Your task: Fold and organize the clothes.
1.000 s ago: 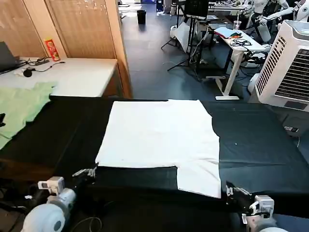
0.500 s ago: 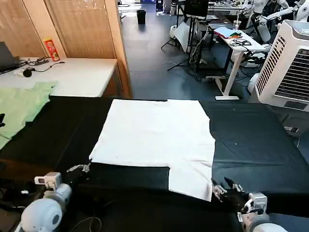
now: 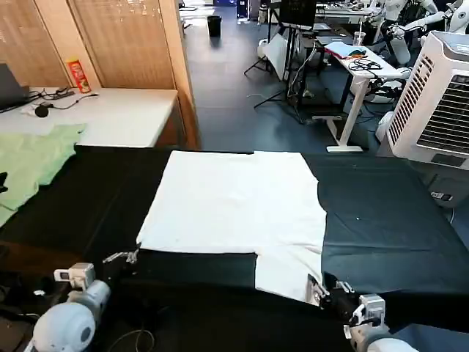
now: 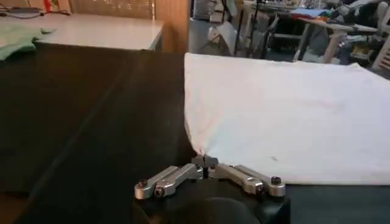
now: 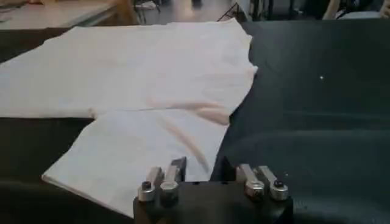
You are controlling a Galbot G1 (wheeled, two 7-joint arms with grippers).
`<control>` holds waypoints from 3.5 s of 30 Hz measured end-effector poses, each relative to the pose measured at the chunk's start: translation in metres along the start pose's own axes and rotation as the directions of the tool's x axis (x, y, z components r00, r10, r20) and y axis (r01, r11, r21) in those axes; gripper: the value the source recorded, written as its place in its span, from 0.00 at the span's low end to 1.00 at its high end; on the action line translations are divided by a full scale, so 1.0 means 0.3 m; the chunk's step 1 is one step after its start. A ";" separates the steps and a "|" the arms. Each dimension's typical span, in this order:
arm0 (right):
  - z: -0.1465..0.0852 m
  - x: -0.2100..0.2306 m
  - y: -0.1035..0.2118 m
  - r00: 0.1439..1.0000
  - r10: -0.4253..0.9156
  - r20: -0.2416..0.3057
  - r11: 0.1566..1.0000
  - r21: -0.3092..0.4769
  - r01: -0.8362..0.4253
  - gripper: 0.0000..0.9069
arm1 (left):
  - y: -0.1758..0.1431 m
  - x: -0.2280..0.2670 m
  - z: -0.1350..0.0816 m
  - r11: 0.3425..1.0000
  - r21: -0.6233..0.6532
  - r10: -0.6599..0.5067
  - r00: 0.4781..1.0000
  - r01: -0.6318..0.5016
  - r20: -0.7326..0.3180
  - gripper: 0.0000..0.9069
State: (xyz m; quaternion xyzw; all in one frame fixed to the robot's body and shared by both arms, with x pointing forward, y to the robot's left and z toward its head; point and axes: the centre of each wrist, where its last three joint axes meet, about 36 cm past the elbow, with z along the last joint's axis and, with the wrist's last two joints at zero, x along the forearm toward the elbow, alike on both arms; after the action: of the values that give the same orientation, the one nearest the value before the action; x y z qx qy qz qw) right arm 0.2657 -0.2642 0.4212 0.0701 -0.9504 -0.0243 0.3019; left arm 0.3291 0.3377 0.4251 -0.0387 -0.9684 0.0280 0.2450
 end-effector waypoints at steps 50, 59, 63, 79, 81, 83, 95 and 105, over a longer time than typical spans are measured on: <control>-0.154 -0.311 -0.122 0.931 0.034 0.362 0.993 0.093 -0.073 0.00 | -0.007 -0.073 -0.068 0.997 0.060 -0.067 0.979 0.056 0.190 0.00; -0.148 -0.444 -0.099 0.944 -0.003 0.329 0.995 0.095 -0.030 0.00 | 0.023 -0.184 -0.072 0.996 0.006 -0.088 0.980 0.088 0.181 0.00; -0.149 -0.441 -0.105 0.949 -0.026 0.313 0.998 0.058 0.008 0.97 | 0.038 -0.222 -0.076 0.996 -0.008 -0.091 0.980 0.094 0.176 0.97; -0.138 -0.183 -0.106 0.986 0.009 0.167 0.992 0.123 -0.030 0.97 | 0.044 -0.177 -0.055 0.996 -0.027 -0.075 0.984 0.080 0.159 0.97; -0.123 -0.173 -0.104 0.989 0.006 0.150 0.992 0.122 -0.025 0.97 | 0.045 -0.158 -0.047 0.998 -0.016 -0.062 0.988 0.065 0.143 0.97; -0.117 -0.166 -0.098 0.990 -0.004 0.144 0.992 0.122 -0.014 0.97 | 0.047 -0.148 -0.041 0.999 0.010 -0.050 0.991 0.049 0.122 0.97; -0.087 -0.170 -0.062 0.992 -0.031 0.125 0.988 0.155 0.012 0.76 | 0.074 -0.167 -0.024 0.997 0.081 -0.016 0.998 0.012 0.053 0.69; -0.072 -0.190 -0.056 0.993 -0.032 0.117 0.986 0.166 0.012 0.04 | 0.093 -0.203 -0.013 0.997 0.082 -0.015 0.999 0.012 0.041 0.00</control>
State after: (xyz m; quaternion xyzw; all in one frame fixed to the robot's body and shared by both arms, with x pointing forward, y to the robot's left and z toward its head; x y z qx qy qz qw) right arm 0.3263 -0.2725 0.4049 0.1039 -0.9646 0.0471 0.2376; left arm 0.3862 0.3602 0.3977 -0.0215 -0.9715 0.0669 0.2264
